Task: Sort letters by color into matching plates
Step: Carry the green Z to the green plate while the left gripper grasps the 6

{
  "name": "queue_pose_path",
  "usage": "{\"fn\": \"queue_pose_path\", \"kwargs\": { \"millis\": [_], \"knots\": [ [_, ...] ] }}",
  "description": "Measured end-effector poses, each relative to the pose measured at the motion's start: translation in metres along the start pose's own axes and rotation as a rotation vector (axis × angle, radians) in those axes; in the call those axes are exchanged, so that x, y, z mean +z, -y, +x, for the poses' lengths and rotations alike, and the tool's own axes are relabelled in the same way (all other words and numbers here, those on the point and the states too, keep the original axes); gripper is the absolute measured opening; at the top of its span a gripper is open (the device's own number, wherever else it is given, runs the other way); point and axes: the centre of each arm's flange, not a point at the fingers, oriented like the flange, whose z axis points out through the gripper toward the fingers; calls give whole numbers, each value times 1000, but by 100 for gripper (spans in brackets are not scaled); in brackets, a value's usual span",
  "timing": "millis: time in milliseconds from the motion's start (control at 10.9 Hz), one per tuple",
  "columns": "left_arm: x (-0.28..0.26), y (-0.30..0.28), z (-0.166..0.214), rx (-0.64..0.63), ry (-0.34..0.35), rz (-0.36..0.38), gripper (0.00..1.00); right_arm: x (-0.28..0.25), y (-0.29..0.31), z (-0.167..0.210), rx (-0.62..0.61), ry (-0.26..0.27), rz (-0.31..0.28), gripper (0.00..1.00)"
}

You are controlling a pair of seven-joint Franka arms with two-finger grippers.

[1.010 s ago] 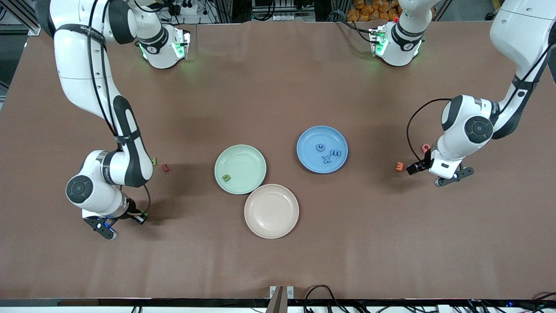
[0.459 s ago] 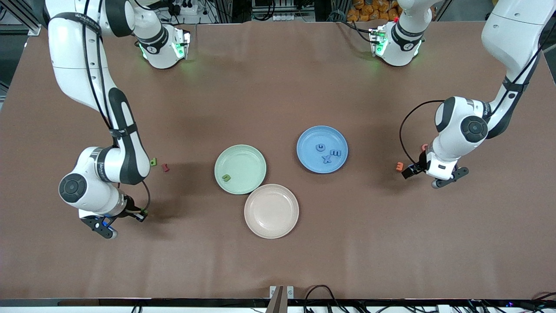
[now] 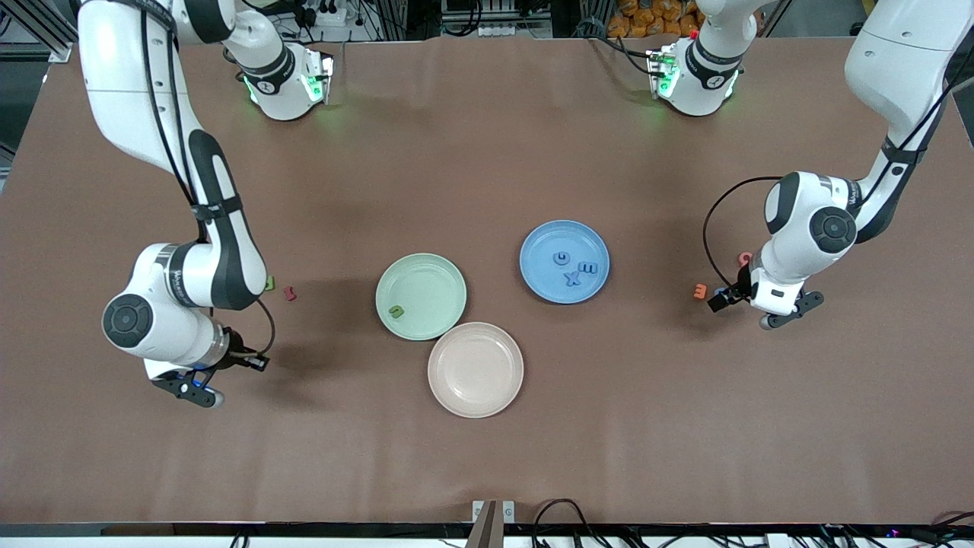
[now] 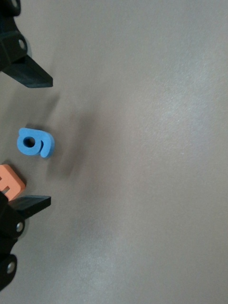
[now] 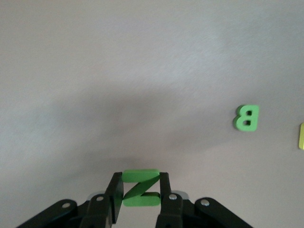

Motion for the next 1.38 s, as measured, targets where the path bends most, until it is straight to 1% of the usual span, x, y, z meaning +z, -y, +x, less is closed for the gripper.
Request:
{"fn": "queue_pose_path", "kwargs": {
  "millis": [184,275,918,1010,1193,1285,1377],
  "knots": [
    [6,-2,-3,2,6,5,100,-16,25,-18,-68,35,-1,36],
    [8,-2,-5,2,10,7,100,-19,39,-28,-93,43,-2,36],
    [18,4,-9,-5,29,19,100,-14,131,-95,-255,57,-12,36],
    [19,5,-9,-6,29,19,96,-13,141,-103,-275,59,-14,36],
    [16,4,-8,-5,22,15,66,-10,162,-122,-308,63,-18,36],
    [14,4,-7,-14,17,15,56,-9,171,-132,-318,65,-21,36],
    [12,3,-7,-21,12,13,42,-6,180,-141,-332,68,-25,36]
  ]
}}
